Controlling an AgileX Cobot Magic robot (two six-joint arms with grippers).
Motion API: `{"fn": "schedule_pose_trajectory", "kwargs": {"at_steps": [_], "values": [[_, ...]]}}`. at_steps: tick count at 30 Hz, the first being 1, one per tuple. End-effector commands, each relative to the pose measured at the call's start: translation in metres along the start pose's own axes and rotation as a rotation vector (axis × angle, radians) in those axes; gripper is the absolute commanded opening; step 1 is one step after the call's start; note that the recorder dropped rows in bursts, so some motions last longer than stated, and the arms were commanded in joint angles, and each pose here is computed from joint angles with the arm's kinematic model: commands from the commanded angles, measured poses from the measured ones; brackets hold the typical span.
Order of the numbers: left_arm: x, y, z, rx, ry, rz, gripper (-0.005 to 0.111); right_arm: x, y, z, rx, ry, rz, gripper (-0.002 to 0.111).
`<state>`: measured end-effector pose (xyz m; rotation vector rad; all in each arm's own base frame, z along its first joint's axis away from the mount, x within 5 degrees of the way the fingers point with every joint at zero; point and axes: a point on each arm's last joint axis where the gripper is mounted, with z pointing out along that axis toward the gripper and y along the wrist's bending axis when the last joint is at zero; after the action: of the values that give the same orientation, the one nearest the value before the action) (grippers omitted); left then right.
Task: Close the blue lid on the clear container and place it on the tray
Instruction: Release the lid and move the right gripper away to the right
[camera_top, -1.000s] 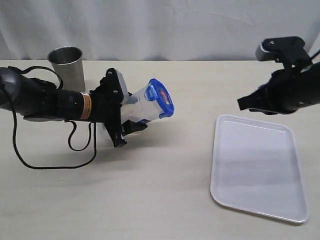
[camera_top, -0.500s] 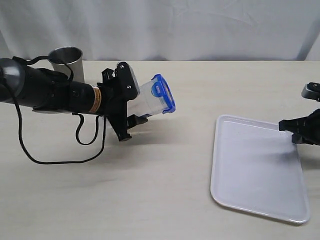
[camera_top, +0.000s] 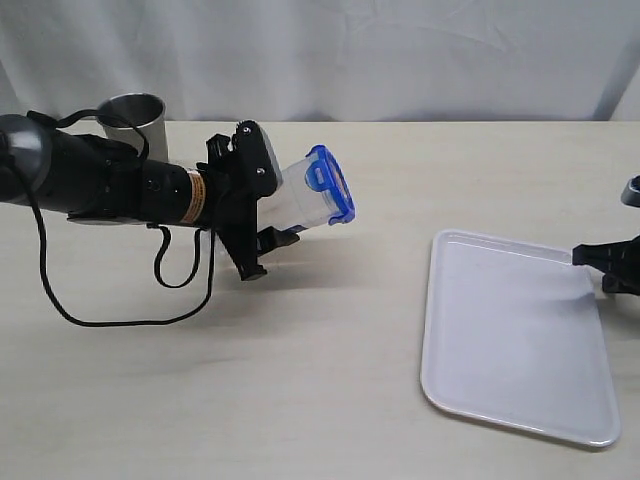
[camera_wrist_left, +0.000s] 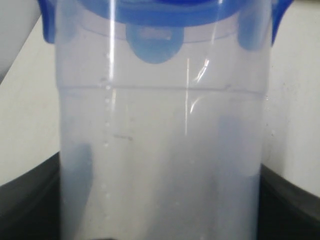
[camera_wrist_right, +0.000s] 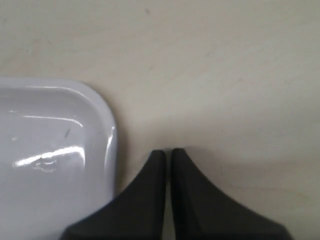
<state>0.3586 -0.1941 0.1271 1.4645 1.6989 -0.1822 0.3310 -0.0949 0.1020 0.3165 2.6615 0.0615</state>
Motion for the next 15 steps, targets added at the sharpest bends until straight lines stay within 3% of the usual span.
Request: {"fn": "schedule_pose_trajectory", "kwargs": {"at_steps": [1,15], "values": [[-0.0069,0.0038,-0.0035,-0.010,-0.033,-0.010,0.000,-0.0020,0.0026,0.0034,-0.027,0.021,0.012,0.004],[-0.0069,0.0038,-0.0035,-0.010,-0.033,-0.010,0.000,-0.0063,0.0123,0.0026,-0.133,-0.028,-0.013,0.004]]}}
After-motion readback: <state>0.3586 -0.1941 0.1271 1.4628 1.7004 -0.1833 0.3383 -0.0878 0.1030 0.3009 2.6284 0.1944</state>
